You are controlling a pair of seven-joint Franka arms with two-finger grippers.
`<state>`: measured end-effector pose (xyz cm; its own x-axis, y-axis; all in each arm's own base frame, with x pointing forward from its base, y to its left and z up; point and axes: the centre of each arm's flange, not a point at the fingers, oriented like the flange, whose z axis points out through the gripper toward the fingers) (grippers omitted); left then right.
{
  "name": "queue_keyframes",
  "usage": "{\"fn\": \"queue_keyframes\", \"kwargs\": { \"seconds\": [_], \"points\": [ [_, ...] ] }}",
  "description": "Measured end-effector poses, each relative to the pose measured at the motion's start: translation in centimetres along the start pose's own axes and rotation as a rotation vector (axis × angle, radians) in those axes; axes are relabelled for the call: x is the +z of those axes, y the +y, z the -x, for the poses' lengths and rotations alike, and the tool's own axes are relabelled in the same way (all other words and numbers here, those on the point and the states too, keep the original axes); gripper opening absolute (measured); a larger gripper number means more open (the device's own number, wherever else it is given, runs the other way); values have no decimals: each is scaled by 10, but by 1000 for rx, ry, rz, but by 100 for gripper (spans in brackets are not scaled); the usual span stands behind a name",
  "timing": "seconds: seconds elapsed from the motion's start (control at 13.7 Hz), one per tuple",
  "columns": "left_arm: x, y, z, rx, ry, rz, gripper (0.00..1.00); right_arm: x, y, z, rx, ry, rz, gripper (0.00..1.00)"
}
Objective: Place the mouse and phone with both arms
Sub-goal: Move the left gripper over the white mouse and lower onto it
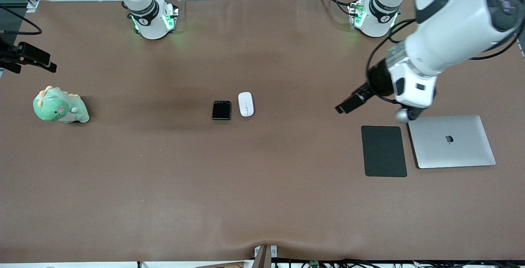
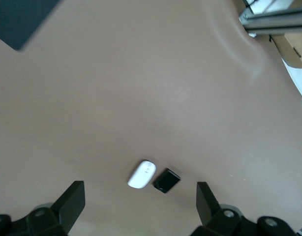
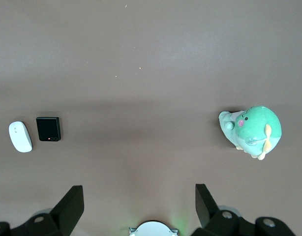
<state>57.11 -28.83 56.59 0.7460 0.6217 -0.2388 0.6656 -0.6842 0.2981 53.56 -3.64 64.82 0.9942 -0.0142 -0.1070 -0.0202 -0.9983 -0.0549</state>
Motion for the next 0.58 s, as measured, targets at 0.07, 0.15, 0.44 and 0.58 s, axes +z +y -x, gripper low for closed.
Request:
{"fn": "queue_keyframes", "kwargs": {
  "seconds": [0.07,0.15,0.44,0.58],
  "points": [
    [18,12,14,-18,11,9,100,1,0,-1,0,-2,0,100],
    [40,22,27,-32,29,8,100,4,0,-2,0,-8,0,100],
    [110,41,52,6,86,-42,100,15,0,-10,1,-30,1,100],
    [131,46,53,58,111,-54,100,26,-1,-17,-1,-55,1,100]
  ]
}}
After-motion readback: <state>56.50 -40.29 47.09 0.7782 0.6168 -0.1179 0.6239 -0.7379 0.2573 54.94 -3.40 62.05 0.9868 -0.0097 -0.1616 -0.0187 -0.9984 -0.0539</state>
